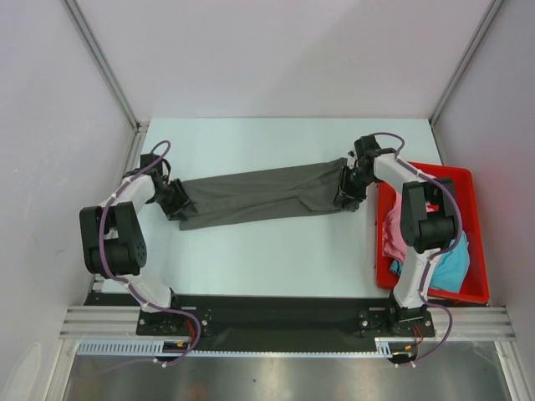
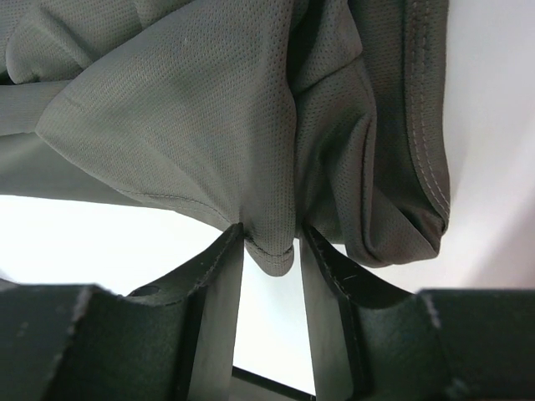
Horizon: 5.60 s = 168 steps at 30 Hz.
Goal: Fold and stack the t-shirts
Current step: Fold the tshirt
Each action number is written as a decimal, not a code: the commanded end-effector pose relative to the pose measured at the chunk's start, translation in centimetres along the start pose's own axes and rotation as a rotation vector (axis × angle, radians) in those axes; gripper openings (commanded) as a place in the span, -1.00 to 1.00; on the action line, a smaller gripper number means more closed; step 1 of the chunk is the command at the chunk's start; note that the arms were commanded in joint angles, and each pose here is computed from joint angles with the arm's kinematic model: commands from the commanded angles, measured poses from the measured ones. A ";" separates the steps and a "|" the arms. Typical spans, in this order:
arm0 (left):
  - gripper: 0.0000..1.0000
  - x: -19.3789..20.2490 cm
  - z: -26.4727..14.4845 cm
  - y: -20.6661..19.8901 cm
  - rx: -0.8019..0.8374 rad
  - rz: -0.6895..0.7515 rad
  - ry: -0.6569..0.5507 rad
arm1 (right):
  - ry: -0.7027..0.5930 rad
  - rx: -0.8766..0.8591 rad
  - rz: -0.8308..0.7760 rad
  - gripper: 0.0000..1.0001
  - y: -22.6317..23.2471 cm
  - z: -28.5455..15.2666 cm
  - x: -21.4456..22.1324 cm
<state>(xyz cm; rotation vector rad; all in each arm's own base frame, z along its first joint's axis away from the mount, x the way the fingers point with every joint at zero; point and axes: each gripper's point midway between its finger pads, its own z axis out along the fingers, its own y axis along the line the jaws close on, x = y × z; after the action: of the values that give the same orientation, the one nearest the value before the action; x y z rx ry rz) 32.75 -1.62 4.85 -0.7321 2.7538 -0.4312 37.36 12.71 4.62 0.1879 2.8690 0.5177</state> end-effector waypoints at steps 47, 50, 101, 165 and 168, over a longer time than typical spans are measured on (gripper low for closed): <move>-0.99 -6.4 1.9 -2.1 0.023 -0.028 -0.057 | -0.029 -0.387 0.427 -0.99 4.6 -1.2 -6.9; -0.99 -6.6 1.9 -2.1 0.024 -0.029 -0.059 | -0.028 -0.342 0.403 -0.90 3.6 -1.0 -6.5; -0.85 -2.4 3.4 -3.8 0.109 -0.023 0.002 | -0.234 0.022 -0.206 -1.00 14.7 4.8 -2.1; -0.02 0.0 -1.4 -1.4 0.106 -0.083 -0.032 | -0.273 0.136 0.121 0.23 0.0 -5.5 -2.1; -0.08 0.3 -0.9 -0.5 0.113 -0.135 -0.019 | -0.265 0.145 0.149 0.14 -1.0 -4.9 -1.3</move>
<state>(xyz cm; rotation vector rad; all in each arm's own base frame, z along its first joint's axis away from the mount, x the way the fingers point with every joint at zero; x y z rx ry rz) 32.70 -2.06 5.58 -0.8293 2.6755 -0.5352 36.83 10.11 8.25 0.4136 2.7000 0.2466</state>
